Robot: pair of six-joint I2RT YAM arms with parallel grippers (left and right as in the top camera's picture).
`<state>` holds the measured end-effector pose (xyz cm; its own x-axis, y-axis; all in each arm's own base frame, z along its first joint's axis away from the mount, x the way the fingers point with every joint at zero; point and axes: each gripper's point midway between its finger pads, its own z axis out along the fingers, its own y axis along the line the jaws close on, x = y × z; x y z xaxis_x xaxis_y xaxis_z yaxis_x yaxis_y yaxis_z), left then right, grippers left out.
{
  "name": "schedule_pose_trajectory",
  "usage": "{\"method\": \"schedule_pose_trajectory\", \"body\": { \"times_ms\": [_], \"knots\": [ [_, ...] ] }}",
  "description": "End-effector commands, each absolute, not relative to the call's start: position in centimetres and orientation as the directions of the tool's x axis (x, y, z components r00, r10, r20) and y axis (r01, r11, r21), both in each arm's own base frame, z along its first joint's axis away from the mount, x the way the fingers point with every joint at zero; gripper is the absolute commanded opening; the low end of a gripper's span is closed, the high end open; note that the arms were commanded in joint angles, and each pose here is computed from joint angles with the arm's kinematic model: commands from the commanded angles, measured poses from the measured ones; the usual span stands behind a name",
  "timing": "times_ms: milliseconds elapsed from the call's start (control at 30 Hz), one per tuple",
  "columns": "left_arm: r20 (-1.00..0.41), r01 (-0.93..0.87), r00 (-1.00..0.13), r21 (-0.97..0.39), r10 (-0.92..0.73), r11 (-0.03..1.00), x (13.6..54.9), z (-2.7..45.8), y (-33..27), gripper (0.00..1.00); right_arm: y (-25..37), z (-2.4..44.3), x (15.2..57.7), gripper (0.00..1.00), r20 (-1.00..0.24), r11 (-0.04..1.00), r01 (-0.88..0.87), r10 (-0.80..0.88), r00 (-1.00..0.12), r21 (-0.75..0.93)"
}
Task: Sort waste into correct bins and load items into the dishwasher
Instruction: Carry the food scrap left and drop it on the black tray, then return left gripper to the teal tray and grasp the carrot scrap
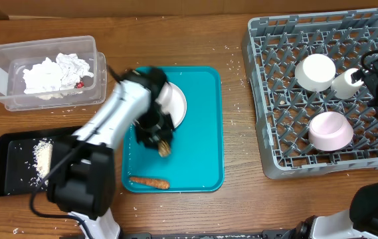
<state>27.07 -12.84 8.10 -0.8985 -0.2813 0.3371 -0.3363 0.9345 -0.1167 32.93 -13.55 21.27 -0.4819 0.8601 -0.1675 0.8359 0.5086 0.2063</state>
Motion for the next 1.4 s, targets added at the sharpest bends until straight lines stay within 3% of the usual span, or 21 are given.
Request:
{"method": "schedule_pose_trajectory", "body": {
  "times_ms": [0,133,300,733,867,1000,1133,1367],
  "knots": [
    [0.222,-0.413,-0.894,-0.073,-0.389,0.908,31.1,10.3,-6.6,0.36,-13.9,22.0,33.3,1.0,-0.19,0.506,0.835,0.861,-0.472,0.217],
    [0.162,-0.565,-0.817,-0.028,-0.554,0.825,32.4,11.5,0.5,0.36,-13.9,22.0,33.3,1.0,-0.19,0.506,0.835,0.861,-0.472,0.217],
    [0.156,-0.724,-0.68,0.007,-0.716,0.69,31.2,11.1,7.7,0.36,-13.9,22.0,33.3,1.0,-0.19,0.506,0.835,0.861,-0.472,0.217],
    [0.158,-0.877,-0.432,0.155,-0.888,0.454,24.1,6.1,17.0,0.4,-13.9,22.0,33.3,1.0,-0.19,0.506,0.835,0.861,-0.472,0.217],
    [0.151,-0.886,-0.415,0.157,-0.897,0.436,23.4,5.3,17.8,0.45,-13.9,22.0,33.3,1.0,-0.19,0.506,0.835,0.861,-0.472,0.217],
    [0.151,-0.881,-0.436,0.133,-0.887,0.455,23.9,5.7,17.9,0.65,-13.9,22.0,33.3,1.0,-0.19,0.506,0.835,0.861,-0.472,0.217],
    [0.156,-0.887,-0.439,0.085,-0.885,0.455,24.8,8.5,17.6,0.66,-13.9,22.0,33.3,1.0,-0.19,0.506,0.835,0.861,-0.472,0.217],
    [0.105,-0.835,-0.544,-0.162,-0.832,0.526,26.7,15.6,13.6,0.67,-13.9,22.0,33.3,1.0,-0.19,0.506,0.835,0.861,-0.472,0.217]
  ]
}}
